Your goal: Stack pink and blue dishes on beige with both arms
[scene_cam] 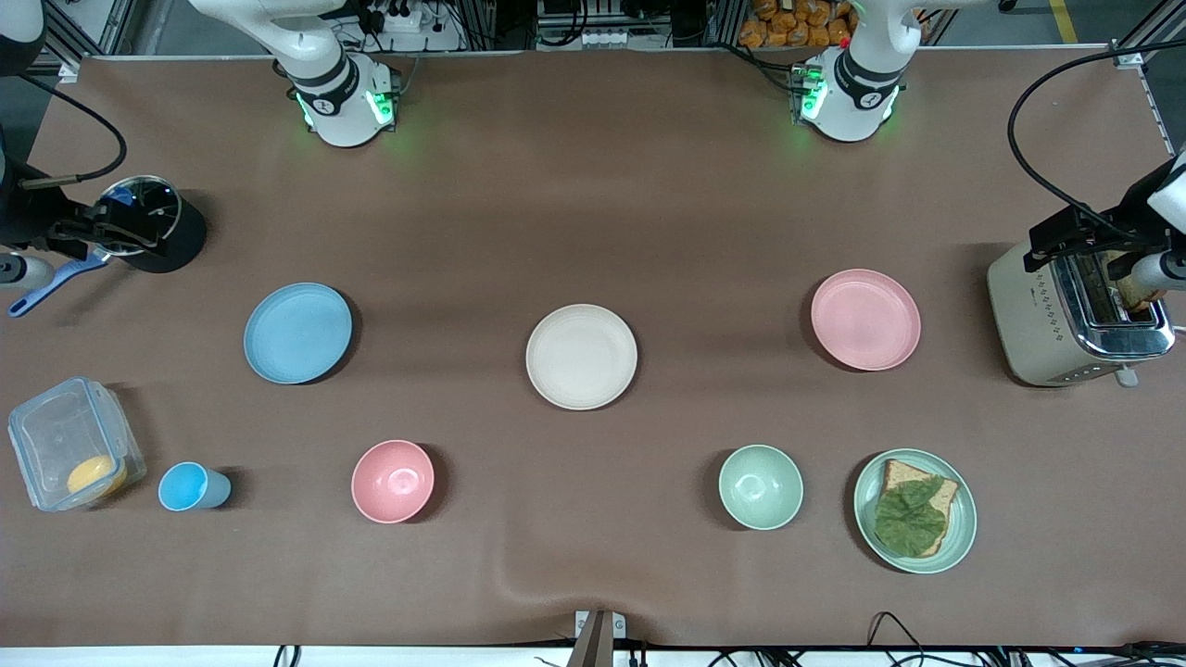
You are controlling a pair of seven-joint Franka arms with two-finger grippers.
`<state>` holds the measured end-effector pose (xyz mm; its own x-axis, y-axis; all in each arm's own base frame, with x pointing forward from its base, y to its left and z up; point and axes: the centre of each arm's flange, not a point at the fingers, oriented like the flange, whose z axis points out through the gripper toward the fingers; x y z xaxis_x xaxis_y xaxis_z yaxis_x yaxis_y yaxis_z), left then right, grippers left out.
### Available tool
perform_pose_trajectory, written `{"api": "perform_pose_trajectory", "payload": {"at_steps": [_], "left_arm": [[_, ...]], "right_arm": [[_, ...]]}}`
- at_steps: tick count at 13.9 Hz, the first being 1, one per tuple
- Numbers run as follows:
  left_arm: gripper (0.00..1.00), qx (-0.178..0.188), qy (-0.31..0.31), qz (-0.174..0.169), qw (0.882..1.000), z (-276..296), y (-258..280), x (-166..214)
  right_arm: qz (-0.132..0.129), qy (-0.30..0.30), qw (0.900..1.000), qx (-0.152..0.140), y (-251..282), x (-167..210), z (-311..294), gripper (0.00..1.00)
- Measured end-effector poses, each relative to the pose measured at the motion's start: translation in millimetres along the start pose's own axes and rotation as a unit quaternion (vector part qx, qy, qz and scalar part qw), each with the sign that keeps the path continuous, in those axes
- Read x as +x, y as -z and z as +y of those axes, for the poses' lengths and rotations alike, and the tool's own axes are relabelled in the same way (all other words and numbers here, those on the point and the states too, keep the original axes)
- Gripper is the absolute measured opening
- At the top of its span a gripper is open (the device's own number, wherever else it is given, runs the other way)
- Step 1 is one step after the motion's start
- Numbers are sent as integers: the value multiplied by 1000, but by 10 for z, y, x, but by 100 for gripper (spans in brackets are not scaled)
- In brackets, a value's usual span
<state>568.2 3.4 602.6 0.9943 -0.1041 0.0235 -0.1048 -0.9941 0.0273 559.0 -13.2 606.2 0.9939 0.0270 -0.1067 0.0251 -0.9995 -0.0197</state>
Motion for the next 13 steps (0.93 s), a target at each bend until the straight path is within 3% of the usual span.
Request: {"api": "perform_pose_trajectory", "payload": {"at_steps": [10, 13], "left_arm": [[100, -1, 0, -6, 1000, -3, -49, 17], [100, -1, -5, -12, 1000, 55, -110, 43]], "right_arm": [[-2, -7, 1000, 0, -18, 7, 57, 100], [-20, -14, 1000, -2, -207, 102, 139, 100]]}}
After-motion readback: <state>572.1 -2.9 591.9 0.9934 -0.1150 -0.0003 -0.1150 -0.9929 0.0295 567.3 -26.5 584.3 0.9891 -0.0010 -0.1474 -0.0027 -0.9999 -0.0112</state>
